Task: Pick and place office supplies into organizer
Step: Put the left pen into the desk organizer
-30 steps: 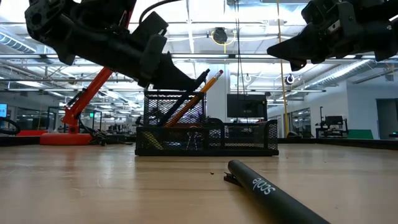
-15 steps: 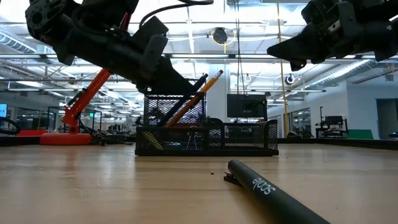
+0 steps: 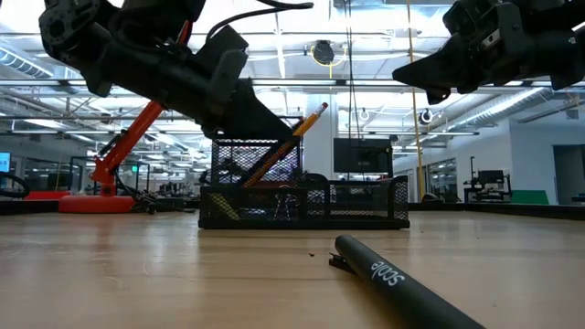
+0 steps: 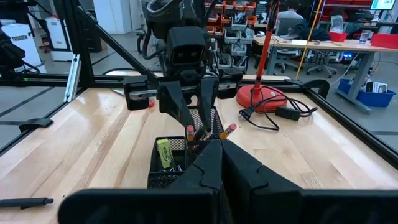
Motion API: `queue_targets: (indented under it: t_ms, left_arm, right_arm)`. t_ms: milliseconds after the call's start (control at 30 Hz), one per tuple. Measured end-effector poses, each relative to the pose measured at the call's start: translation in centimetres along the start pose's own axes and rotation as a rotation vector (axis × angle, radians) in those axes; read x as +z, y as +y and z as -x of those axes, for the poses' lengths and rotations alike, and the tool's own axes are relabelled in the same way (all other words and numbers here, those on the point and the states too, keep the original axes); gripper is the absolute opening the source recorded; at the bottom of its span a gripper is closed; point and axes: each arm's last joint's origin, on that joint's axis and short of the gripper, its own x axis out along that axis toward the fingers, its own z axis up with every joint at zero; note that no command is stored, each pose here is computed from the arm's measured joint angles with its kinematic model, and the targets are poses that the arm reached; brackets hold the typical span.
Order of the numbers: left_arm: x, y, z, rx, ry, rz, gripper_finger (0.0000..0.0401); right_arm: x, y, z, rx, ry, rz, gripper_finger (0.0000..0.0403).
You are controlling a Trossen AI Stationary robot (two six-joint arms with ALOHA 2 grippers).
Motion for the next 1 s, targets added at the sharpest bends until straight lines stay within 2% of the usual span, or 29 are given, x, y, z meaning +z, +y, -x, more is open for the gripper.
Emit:
queue_targets:
  t_ms: [233, 400, 500, 600, 733, 900, 1000]
  left_arm:
    - [0.6, -0.4, 0.2, -0.048, -0.054, -0.068, 0.0139]
    - [3.7, -2.2, 1.5, -0.094, -0.141, -0.146, 0.014]
    - [5.8, -4.3, 2.2, -0.165, -0.075, -0.211, 0.014]
    - [6.9, -6.6, 2.4, -0.275, 0.079, -0.269, 0.014]
    - [6.1, -9.9, 1.4, -0.421, 0.254, -0.306, 0.014]
    - [4.2, -14.2, 0.1, -0.624, 0.295, -0.427, 0.014]
    - [3.3, -15.5, -1.1, -0.648, 0.314, -0.449, 0.014]
  right_arm:
    - [0.0, 0.0, 0.0, 0.0, 0.0, 0.0, 0.0]
    - [0.0, 0.0, 0.0, 0.0, 0.001, 0.001, 0.0]
    - [-0.1, 0.0, 0.0, 0.0, 0.008, 0.003, 0.0]
    - [-0.1, 0.0, 0.0, -0.001, 0.007, 0.005, 0.0]
    - [0.0, 0.0, 0.0, -0.003, 0.0, 0.005, 0.0]
    - [0.0, 0.0, 0.0, -0.003, 0.0, -0.002, 0.0]
    - [0.0, 0.0, 0.0, -0.003, 0.003, -0.004, 0.0]
